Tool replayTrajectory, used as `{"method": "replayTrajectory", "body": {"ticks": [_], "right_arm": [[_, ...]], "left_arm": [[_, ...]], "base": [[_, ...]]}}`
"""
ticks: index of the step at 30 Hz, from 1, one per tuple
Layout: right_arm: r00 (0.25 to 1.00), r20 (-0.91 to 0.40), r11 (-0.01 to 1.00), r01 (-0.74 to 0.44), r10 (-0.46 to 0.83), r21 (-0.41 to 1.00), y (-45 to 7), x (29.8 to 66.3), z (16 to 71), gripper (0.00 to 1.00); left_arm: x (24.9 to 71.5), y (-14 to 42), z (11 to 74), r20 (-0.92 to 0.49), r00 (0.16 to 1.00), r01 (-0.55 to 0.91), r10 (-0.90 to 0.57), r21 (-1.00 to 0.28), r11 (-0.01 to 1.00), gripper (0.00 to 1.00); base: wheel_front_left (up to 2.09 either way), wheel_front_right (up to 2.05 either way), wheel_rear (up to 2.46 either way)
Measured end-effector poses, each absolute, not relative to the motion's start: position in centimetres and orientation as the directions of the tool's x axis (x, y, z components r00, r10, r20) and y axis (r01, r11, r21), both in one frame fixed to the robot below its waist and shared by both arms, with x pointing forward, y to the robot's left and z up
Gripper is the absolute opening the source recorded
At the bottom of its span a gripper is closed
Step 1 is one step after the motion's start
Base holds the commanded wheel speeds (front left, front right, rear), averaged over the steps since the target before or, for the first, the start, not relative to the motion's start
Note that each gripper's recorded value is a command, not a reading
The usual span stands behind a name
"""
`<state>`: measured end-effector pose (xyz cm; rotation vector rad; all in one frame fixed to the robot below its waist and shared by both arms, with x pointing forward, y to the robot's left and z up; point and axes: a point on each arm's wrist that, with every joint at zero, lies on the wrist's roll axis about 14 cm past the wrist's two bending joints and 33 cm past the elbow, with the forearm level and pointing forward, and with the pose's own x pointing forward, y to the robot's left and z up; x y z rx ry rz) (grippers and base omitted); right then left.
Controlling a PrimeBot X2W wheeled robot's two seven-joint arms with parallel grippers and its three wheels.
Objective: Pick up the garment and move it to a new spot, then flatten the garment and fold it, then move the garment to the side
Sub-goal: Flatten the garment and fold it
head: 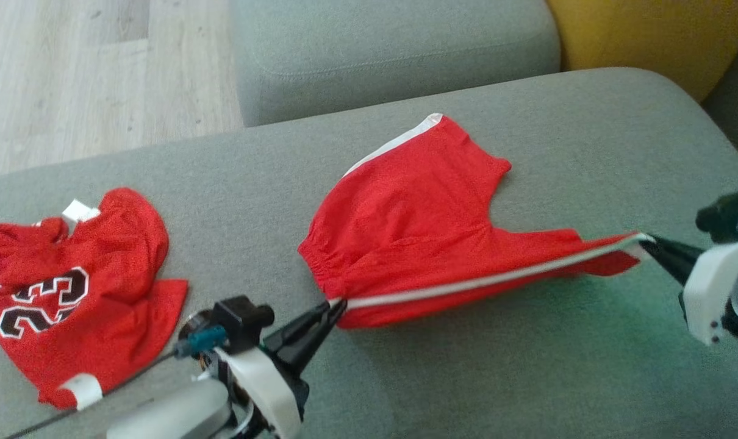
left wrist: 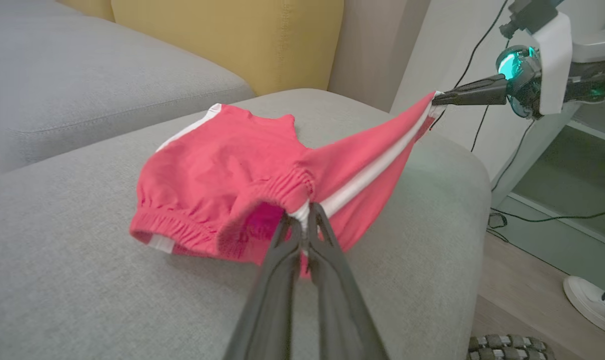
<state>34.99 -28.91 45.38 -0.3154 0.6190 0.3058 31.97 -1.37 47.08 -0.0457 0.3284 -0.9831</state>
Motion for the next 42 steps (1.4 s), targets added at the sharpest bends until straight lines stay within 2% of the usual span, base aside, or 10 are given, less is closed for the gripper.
{"method": "replayTrajectory", "body": {"ticks": [7, 16, 28, 35, 41, 42], "right_arm": [[0.824, -0.528, 0.883, -0.390, 0.207, -0.263, -27.2, 40.1, 47.3, 0.00], [0.853, -0.465, 0.854, -0.410, 0.235, -0.320, -24.3, 47.8, 49.0, 0.00], [0.843, -0.476, 0.793, -0.461, 0.250, -0.399, -21.1, 57.8, 47.2, 0.00], [0.783, -0.553, 0.754, -0.538, 0.283, -0.376, -18.0, 59.5, 42.3, 0.00], [0.770, -0.577, 0.744, -0.549, 0.273, -0.381, -17.8, 59.7, 40.9, 0.00], [0.776, -0.570, 0.746, -0.543, 0.270, -0.385, -18.0, 59.9, 41.0, 0.00]], "left_arm": [[35.0, -0.2, 48.1, -0.228, 0.575, 0.770, -0.785, -0.172, 0.614, 0.00], [39.4, 1.5, 47.5, -0.248, 0.657, 0.686, -0.712, -0.194, 0.701, 0.00], [46.2, 3.2, 45.3, -0.297, 0.709, 0.619, -0.640, -0.175, 0.766, 0.00], [46.9, 5.3, 41.7, -0.381, 0.711, 0.567, -0.591, -0.187, 0.802, 0.00], [46.8, 5.0, 41.0, -0.392, 0.702, 0.568, -0.594, -0.195, 0.800, 0.00], [47.0, 4.9, 41.1, -0.390, 0.703, 0.568, -0.594, -0.194, 0.800, 0.09]], "base": [[0.00, 0.00, 0.00], [0.00, 0.00, 0.00], [0.00, 0.00, 0.00], [0.00, 0.00, 0.00], [0.00, 0.00, 0.00], [0.00, 0.00, 0.00]]}}
